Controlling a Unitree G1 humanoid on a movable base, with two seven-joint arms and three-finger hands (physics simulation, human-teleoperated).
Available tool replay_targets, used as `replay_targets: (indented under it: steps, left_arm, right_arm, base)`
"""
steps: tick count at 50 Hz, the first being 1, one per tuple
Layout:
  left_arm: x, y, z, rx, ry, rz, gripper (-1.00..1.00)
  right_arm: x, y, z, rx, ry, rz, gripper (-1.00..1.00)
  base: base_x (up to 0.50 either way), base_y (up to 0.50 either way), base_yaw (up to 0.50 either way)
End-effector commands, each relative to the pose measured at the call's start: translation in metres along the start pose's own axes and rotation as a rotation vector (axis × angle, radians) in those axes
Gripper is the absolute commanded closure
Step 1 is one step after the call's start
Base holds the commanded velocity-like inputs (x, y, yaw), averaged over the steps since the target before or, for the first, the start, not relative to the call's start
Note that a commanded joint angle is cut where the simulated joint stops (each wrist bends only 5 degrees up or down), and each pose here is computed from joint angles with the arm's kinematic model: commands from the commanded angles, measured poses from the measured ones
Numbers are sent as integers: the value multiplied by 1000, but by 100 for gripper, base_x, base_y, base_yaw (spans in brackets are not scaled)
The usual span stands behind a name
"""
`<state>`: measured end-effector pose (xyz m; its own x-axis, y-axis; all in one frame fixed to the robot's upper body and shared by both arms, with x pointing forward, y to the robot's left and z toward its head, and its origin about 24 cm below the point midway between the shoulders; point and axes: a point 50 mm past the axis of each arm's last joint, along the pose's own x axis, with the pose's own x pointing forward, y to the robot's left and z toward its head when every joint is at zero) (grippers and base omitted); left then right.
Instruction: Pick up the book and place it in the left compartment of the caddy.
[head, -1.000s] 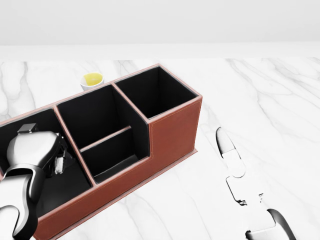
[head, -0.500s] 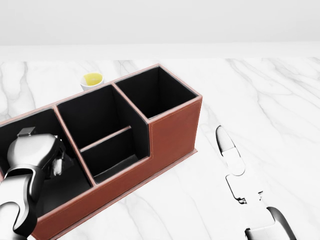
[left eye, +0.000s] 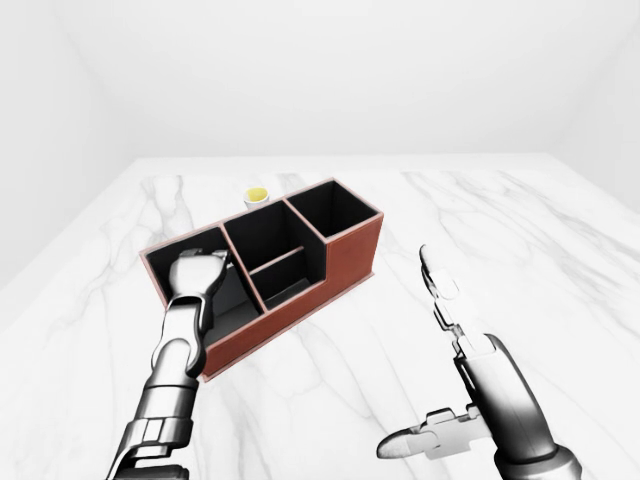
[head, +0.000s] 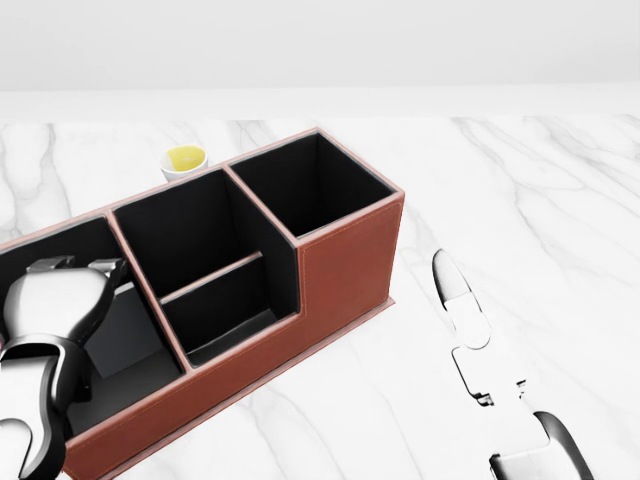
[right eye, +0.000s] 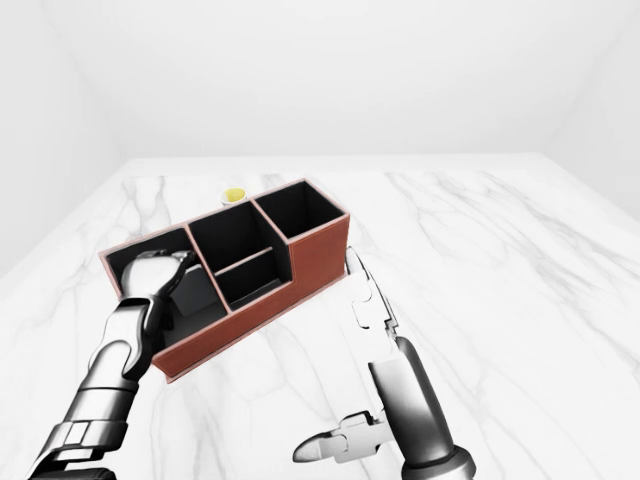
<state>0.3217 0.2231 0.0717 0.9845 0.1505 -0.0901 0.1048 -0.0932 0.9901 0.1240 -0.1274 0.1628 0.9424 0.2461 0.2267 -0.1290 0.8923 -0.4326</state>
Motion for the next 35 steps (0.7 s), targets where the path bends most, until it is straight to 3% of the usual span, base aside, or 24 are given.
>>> replay_targets:
  steps: [1,10,19,25,35]
  left_arm:
    - [-23,39,-7,23,25,173,-100]
    - [-64,81,-16,-6,67,316,-100]
    - [-122,125,-27,-74,108,479,-100]
    - [-133,134,-31,-92,117,508,-100]
    - [-147,131,-39,-130,134,519,-100]
  right_arm:
    - [0,0,0,1,0,-2,-100]
    - [0,1,1,0,-1,1,-100]
    - [0,2,1,0,-1,5,-100]
    - [-1,3,1,0,-4,9,-100]
    - [-2,3,1,1,-5,10,-100]
  base:
    - [0,0,0]
    - [0,0,0]
    - [0,0,0]
    - [0,0,0]
    - [0,0,0]
